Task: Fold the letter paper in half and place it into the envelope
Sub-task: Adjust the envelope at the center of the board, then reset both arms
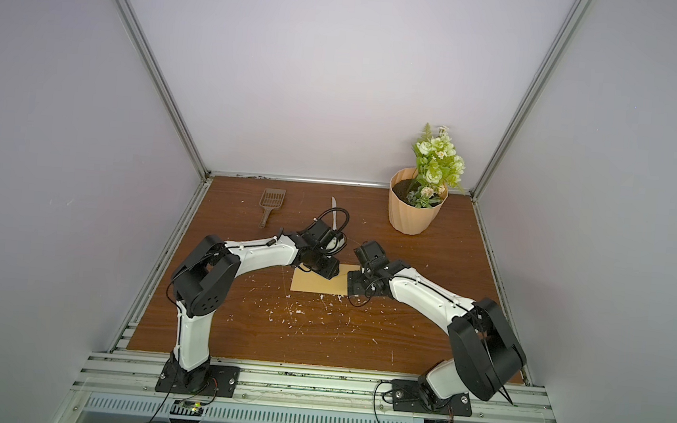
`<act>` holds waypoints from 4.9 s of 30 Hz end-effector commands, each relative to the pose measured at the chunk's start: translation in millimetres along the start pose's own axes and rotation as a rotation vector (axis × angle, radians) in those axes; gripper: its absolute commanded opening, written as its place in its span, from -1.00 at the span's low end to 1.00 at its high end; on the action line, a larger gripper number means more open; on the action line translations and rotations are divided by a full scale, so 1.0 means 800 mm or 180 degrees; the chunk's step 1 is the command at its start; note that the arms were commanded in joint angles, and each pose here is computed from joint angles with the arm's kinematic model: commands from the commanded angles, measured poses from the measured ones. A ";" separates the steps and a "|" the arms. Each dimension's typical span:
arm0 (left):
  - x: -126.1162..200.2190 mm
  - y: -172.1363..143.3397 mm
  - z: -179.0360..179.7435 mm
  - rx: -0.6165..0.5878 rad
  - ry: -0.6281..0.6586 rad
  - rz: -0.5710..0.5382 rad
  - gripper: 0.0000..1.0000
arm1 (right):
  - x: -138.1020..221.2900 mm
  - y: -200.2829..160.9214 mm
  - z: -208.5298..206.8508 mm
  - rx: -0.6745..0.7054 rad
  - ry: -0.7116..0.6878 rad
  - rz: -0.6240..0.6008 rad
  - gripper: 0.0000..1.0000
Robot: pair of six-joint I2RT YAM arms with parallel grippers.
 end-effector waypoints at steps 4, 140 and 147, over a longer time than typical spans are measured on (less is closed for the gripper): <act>-0.013 -0.040 0.011 0.0081 0.0122 0.0433 -0.09 | 0.051 0.051 -0.029 -0.0043 -0.0396 -0.0531 0.79; 0.288 -0.107 0.385 0.1597 0.2962 -0.3349 0.99 | 0.169 0.311 -0.029 0.0506 -0.0548 -0.2071 0.99; 0.269 -0.083 0.369 0.1171 0.2893 -0.3211 0.99 | 0.171 0.275 -0.089 -0.0050 -0.0486 -0.2194 0.99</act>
Point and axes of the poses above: each gripper's point midway between its finger pads, its own x axis back along the fingers, its own z axis along the line the jaws close on, y = z × x, the point moved 2 cm from there along x, back along the fingers, and after that the axes turned 4 degrees about x, right-handed, at the moved point
